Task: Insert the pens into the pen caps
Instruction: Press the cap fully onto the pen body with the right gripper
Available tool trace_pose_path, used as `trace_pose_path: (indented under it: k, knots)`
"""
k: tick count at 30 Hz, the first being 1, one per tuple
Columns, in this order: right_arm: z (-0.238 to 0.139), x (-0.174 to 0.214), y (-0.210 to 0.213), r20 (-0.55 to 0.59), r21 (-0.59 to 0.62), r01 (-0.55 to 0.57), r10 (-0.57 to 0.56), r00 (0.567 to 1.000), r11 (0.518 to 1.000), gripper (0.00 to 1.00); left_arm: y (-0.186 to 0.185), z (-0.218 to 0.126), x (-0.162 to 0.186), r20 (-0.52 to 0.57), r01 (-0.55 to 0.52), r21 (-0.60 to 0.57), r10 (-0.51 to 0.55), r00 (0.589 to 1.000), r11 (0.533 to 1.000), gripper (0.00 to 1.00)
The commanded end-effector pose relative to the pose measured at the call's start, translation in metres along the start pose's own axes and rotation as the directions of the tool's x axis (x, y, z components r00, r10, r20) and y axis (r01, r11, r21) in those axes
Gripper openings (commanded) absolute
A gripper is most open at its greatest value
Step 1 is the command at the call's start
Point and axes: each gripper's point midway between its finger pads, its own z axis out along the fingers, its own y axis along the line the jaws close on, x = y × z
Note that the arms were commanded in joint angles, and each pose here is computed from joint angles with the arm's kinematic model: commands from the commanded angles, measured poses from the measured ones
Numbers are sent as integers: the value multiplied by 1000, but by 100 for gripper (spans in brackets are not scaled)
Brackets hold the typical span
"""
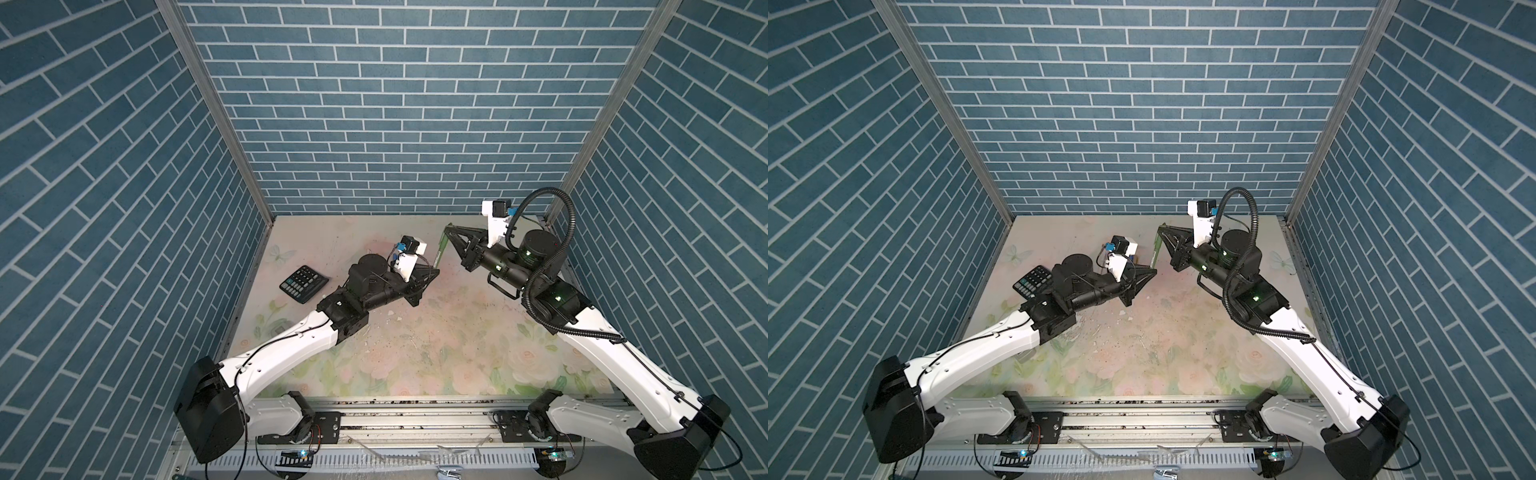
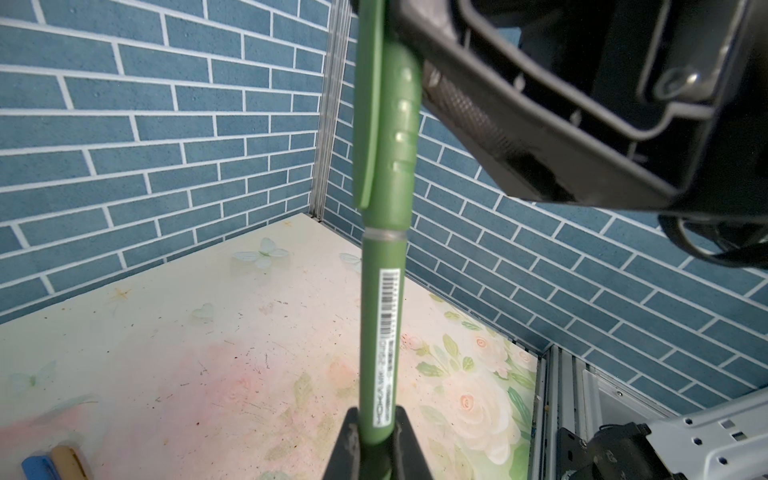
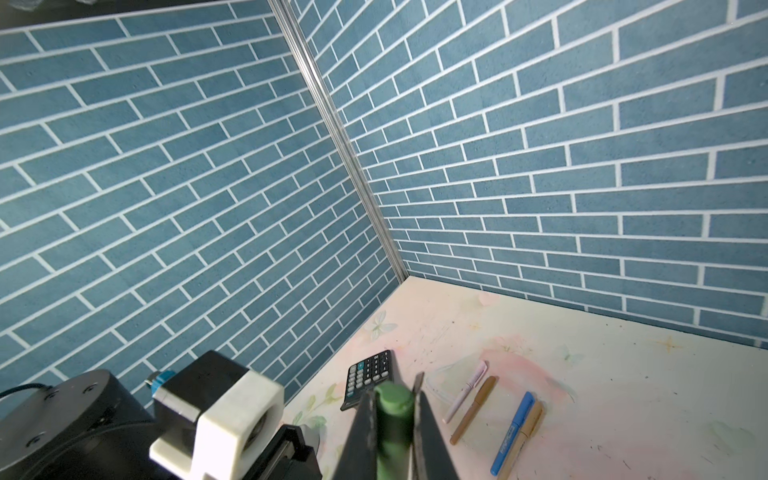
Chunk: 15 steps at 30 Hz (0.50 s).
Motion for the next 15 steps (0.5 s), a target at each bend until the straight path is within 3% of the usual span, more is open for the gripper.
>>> trace_pose_path:
  k: [1, 15]
  knots:
    - [-3, 101, -19, -315, 44, -90, 100, 944, 995, 5, -19, -45, -146, 447, -71, -31, 77, 891, 997, 0]
    - [-1, 126, -19, -337, 29, -173, 172, 925, 985, 5, -30, -67, -187, 559, -106, -31, 105, 823, 994, 0]
